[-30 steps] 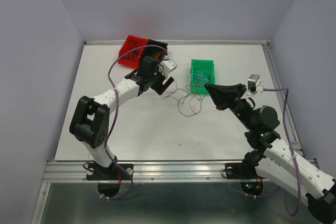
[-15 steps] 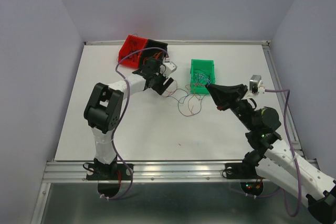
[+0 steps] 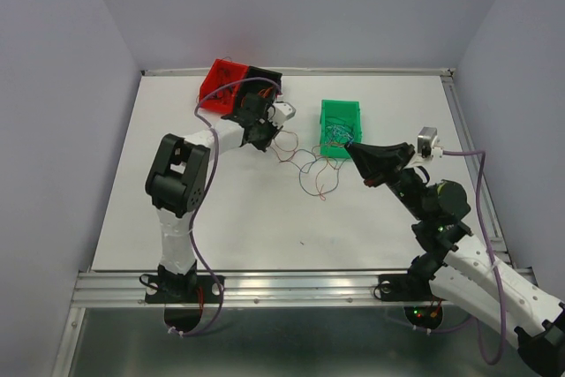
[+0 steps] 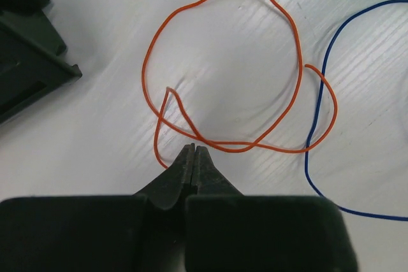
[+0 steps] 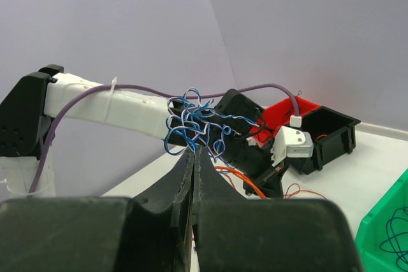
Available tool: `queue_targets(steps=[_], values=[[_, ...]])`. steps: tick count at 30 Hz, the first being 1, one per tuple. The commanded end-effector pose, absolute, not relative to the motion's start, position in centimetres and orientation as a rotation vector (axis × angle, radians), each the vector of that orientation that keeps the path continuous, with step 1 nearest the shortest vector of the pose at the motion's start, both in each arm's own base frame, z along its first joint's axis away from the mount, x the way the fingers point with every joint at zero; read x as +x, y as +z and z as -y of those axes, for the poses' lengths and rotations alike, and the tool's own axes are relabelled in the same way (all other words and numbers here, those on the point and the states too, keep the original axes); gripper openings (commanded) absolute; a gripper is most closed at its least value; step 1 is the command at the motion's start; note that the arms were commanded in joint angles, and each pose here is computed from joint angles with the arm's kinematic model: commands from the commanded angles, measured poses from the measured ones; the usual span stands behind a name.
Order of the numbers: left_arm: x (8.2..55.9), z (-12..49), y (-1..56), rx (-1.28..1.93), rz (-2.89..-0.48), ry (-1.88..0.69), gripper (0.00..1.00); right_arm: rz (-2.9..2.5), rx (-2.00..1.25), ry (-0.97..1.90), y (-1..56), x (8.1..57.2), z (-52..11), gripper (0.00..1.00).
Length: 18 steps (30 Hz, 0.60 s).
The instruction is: Untangle the cables
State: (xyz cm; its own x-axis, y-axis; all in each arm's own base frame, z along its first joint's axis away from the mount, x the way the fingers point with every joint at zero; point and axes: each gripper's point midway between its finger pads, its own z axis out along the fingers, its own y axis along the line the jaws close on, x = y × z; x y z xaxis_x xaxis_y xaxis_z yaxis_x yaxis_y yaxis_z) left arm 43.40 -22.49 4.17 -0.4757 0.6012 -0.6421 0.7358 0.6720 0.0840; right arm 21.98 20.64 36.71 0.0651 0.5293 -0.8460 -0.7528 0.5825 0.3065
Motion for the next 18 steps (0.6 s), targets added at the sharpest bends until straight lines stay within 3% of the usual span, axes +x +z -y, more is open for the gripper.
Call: queue_targets(steps=[1, 4, 5, 6, 8, 14, 16, 18], values=[[43.5, 21.6, 9.6, 0.987, -2.124, -0.308, 0.00, -1.113, -0.214, 0.966, 37.0, 21.9, -19.9, 0.01], [43.0, 21.0, 11.0, 0.972, -2.102, -0.304, 0.00, -1.109, -0.214, 0.967, 37.1, 21.8, -19.8, 0.01], [42.7, 20.9, 11.0, 0.965, -2.114, -0.312, 0.05, -1.109, -0.214, 0.966, 37.1, 21.8, -19.8, 0.00], [42.5, 21.0, 11.2, 0.965, -2.114, -0.322, 0.40, -1.111, -0.217, 0.968, 37.0, 21.8, -19.9, 0.01], [42.1, 21.4, 11.3, 0.960, -2.110, -0.359, 0.59, -1.109, -0.214, 0.967, 37.1, 21.8, -19.8, 0.01], [42.1, 22.1, 12.3, 0.935, -2.081, -0.410, 0.77, -1.111, -0.215, 0.967, 37.0, 21.8, -19.9, 0.01], [42.4, 22.5, 12.4, 0.907, -2.079, -0.430, 0.95, -1.111, -0.216, 0.970, 37.0, 21.8, -19.9, 0.00], [42.9, 22.8, 12.4, 0.892, -2.080, -0.441, 0.97, -1.112, -0.217, 0.970, 37.0, 21.8, -19.9, 0.01]])
